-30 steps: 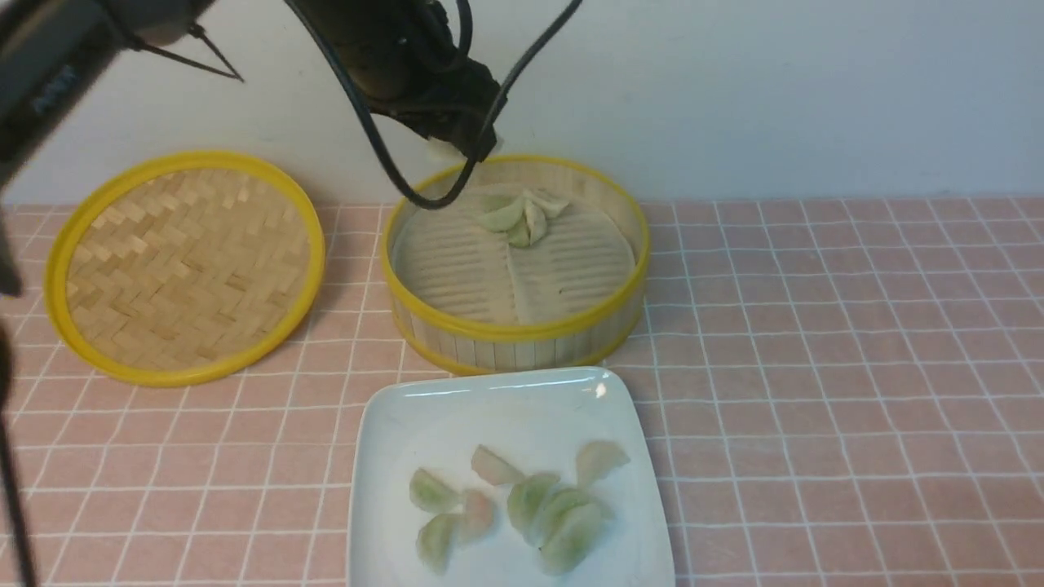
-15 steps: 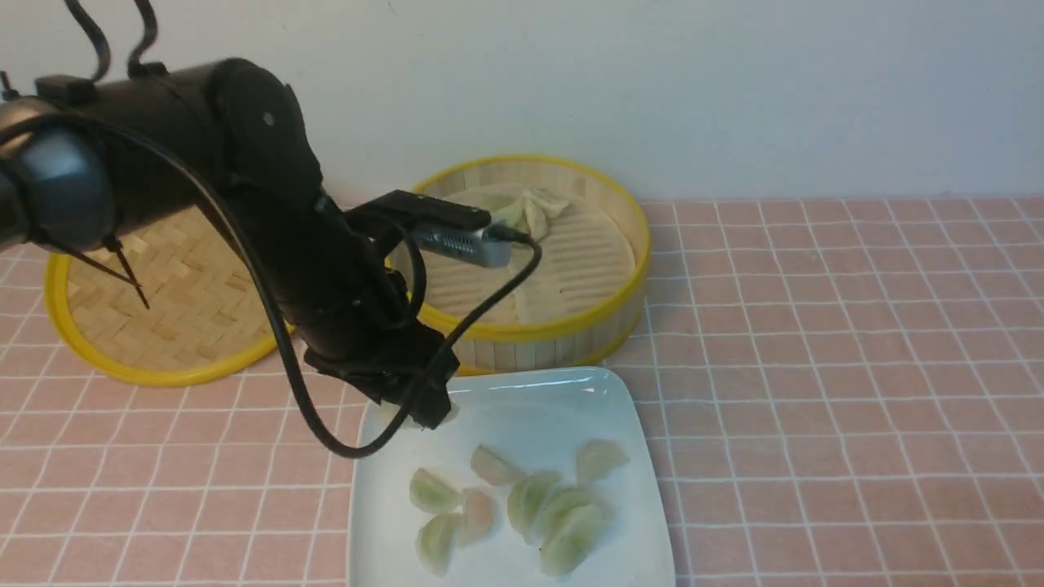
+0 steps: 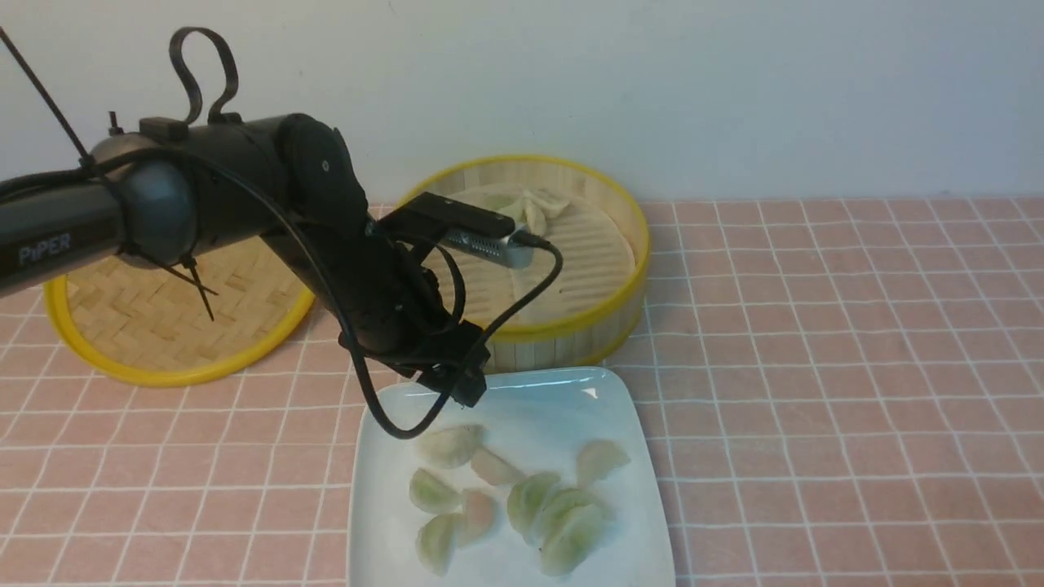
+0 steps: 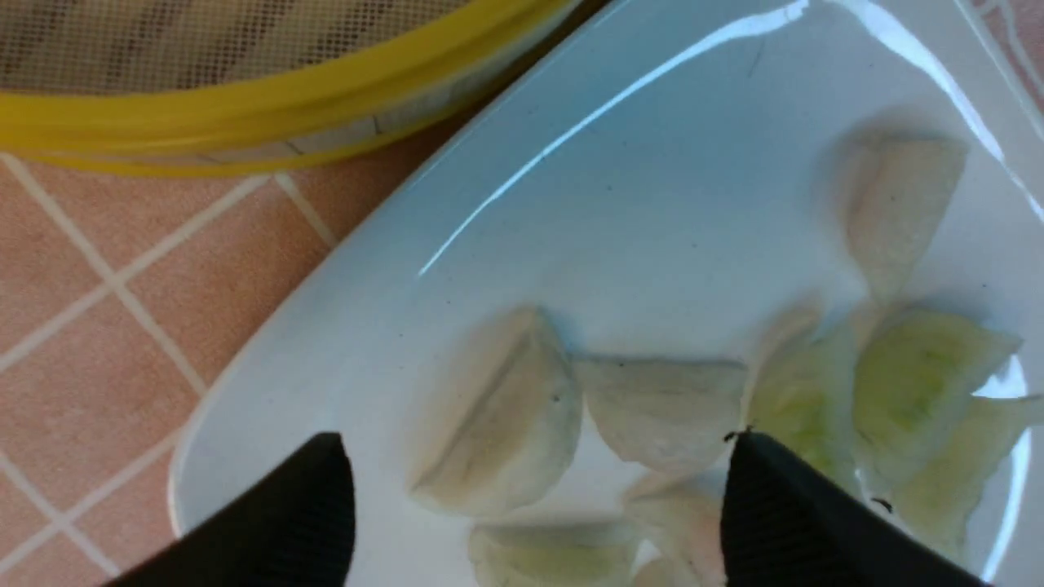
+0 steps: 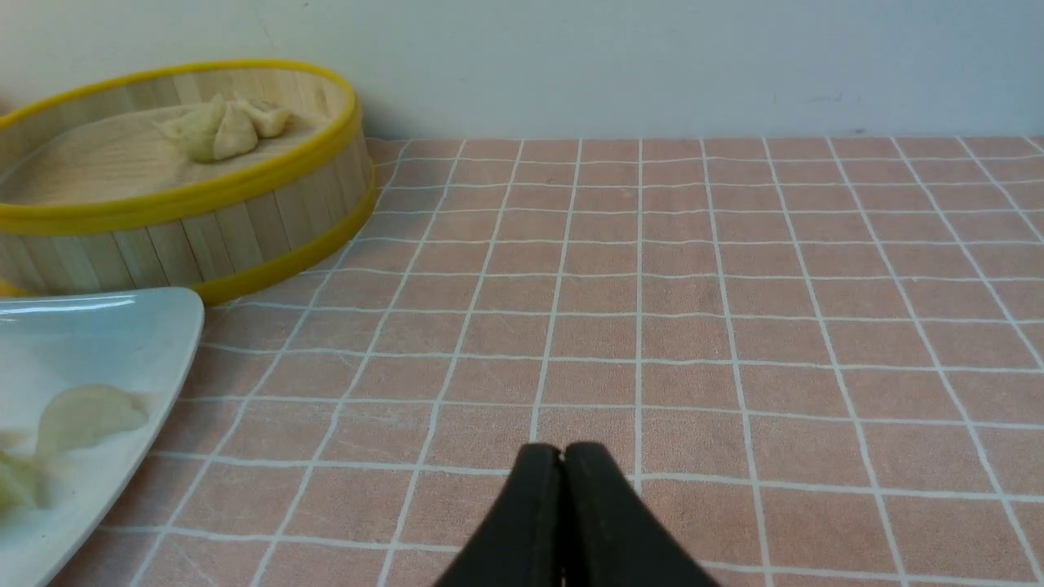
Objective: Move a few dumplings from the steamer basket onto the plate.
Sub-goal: Use the left arm to put the dumpling into the plate
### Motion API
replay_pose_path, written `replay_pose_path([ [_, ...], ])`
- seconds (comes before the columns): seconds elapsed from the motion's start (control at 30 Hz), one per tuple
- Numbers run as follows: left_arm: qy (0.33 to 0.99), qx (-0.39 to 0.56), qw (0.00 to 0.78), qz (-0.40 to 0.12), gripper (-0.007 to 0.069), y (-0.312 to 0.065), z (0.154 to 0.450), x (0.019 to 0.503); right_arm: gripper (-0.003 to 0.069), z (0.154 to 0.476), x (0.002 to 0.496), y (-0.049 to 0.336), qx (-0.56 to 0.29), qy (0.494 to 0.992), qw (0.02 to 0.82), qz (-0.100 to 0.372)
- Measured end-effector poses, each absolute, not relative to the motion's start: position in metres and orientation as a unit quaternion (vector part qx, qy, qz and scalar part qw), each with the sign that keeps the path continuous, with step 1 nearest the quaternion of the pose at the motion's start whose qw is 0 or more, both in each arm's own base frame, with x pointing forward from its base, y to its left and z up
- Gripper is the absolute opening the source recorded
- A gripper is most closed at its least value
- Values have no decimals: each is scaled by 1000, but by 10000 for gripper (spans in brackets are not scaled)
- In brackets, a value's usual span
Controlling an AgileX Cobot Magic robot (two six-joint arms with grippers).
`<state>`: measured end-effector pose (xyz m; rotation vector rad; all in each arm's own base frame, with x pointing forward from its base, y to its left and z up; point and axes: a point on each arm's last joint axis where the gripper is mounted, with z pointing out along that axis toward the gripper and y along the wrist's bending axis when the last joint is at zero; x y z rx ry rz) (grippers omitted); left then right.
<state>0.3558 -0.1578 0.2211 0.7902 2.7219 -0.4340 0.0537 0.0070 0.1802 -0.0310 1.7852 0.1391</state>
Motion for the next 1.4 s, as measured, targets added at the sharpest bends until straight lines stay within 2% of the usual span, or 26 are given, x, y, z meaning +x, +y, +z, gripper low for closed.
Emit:
replay_pose_path([
  [0.1,940,274,126,-158,487,-160,242,356,-15,180,54,7,-13,778,625,61],
  [0.23,935,279,151,-158,254,-155,289,344,-15,180,54,7,-13,778,625,61],
  [0.3,926,284,188,-161,99,-149,323,327,-15,180,54,7,-13,778,625,61],
  [0.33,921,287,210,-162,55,-145,342,316,-15,180,54,7,-13,778,625,61],
  [0.43,898,288,285,-169,3,-130,393,274,-15,180,54,7,-13,778,625,61],
  [0.57,870,283,365,-174,-6,-111,427,224,-15,180,54,7,-13,778,625,61],
  [0.6,852,276,408,-176,-6,-100,435,195,-15,180,54,7,-13,778,625,61],
  [0.67,827,263,465,-177,-6,-86,439,162,-15,180,54,7,-13,778,625,61],
  [0.73,810,247,500,-182,-6,-78,431,143,-15,180,54,7,-13,778,625,61],
  [0.93,738,181,618,-203,-6,-52,394,90,-15,180,54,7,-13,778,625,61],
  [1.03,701,144,666,-208,-6,-41,365,70,-15,180,54,7,-13,778,625,61],
  [1.07,695,141,673,-209,-6,-39,365,68,-15,180,54,7,-13,778,625,61],
  [1.17,683,131,688,-208,-6,-33,339,55,-15,180,54,7,-13,778,625,61],
  [1.4,666,137,704,-206,-6,-27,321,37,-15,180,54,7,-13,778,625,61],
])
